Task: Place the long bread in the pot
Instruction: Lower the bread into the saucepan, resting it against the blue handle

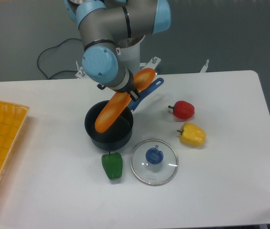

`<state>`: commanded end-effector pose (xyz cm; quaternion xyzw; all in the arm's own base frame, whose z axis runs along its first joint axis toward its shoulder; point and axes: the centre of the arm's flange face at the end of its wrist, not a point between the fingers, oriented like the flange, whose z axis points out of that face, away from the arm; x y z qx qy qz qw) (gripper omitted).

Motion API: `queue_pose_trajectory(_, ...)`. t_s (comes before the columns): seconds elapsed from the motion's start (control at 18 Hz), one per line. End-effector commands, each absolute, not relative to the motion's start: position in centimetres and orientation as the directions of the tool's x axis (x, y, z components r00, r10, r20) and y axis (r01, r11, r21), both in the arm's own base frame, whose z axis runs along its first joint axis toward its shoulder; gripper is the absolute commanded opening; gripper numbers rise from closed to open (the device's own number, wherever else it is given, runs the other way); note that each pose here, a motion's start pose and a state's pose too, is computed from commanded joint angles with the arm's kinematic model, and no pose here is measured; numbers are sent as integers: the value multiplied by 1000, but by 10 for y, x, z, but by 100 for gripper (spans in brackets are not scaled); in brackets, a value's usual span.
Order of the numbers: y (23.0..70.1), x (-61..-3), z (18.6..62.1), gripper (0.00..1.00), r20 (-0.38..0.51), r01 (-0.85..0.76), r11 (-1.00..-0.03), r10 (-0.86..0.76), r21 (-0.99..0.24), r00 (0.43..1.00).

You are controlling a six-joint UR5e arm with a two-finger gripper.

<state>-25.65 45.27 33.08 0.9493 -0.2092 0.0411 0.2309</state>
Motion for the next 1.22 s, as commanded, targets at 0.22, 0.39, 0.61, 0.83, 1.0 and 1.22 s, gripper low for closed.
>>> queue_pose_trajectory(0.22,461,-248,323,4,172,-416,-796,-380,439,909)
queue_pose_trajectory(0.39,466,-244,312,4,175,-407,-794,-368,452,913)
queue_pose_trajectory(0.61,470,-238,309,4,164,-403,-783,-371,474,914)
queue_pose_trajectory(0.83,472,-237,301,8,170,-399,-781,-364,481,916)
queue_pose_trajectory(1.0,476,-233,298,8,168,-395,-780,-361,486,918)
queue_pose_trajectory(1.22,480,-231,292,28,168,-393,-778,-358,490,918)
